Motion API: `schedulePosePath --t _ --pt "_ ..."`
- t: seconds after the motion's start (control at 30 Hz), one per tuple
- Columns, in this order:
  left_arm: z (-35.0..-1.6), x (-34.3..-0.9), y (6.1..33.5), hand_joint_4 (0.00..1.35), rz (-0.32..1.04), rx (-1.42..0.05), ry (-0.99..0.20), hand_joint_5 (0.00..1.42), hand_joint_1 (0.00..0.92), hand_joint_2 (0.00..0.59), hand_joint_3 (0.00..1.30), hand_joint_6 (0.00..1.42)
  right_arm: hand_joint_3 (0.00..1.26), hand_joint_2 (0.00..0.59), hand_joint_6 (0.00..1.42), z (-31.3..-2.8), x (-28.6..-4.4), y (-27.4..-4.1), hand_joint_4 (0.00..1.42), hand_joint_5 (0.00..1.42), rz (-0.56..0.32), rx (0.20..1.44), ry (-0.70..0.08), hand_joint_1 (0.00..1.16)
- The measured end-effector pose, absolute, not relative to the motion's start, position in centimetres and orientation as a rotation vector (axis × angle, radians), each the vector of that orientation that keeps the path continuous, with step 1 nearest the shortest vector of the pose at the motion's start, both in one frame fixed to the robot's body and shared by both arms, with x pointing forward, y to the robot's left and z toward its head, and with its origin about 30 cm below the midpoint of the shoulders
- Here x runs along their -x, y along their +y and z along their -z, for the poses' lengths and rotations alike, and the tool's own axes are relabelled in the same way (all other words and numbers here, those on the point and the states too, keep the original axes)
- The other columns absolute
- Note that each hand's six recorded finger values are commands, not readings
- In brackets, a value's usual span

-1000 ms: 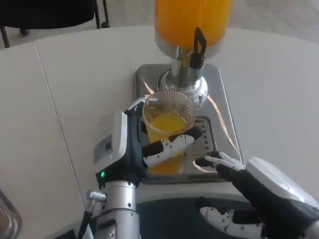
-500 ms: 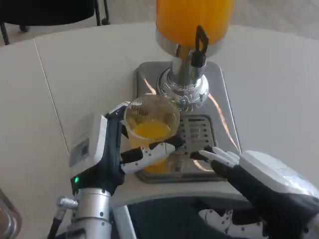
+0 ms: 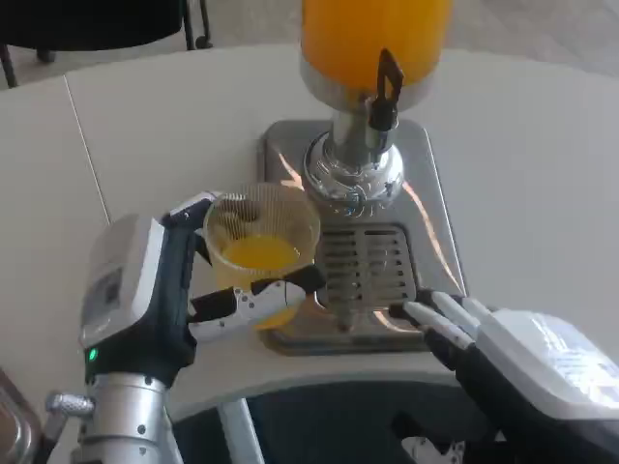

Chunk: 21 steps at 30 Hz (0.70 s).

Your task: Grasp the cup under the faucet to collect the drink, then remove the cup.

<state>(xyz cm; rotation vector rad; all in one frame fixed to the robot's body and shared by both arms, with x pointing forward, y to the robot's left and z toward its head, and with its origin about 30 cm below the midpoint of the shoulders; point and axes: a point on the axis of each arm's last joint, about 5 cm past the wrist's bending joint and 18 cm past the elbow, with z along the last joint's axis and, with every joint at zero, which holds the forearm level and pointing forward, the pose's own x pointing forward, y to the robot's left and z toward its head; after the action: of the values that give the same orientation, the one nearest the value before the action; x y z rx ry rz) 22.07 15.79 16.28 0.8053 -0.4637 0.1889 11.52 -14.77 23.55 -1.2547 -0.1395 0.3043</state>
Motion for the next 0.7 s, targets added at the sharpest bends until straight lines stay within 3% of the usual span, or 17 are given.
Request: schedulePosePath --t 0.33,0.7 --pt "-16.9 -19.1 17.8 1.16 -0.19 -0.829 -0.48 1.35 0.575 0.001 0.98 1.42 0.09 0.479 0.0 -22.6 -10.5 -14.1 0.0 0.0 -0.223 1.264 -0.148 0.66" --pt "-17.2 -17.2 19.2 1.15 -0.182 -0.842 -0.492 1.35 0.577 0.0 0.98 1.42 0.09 0.483 0.0 -22.2 -10.2 -14.2 0.0 0.0 -0.207 1.266 -0.138 0.65"
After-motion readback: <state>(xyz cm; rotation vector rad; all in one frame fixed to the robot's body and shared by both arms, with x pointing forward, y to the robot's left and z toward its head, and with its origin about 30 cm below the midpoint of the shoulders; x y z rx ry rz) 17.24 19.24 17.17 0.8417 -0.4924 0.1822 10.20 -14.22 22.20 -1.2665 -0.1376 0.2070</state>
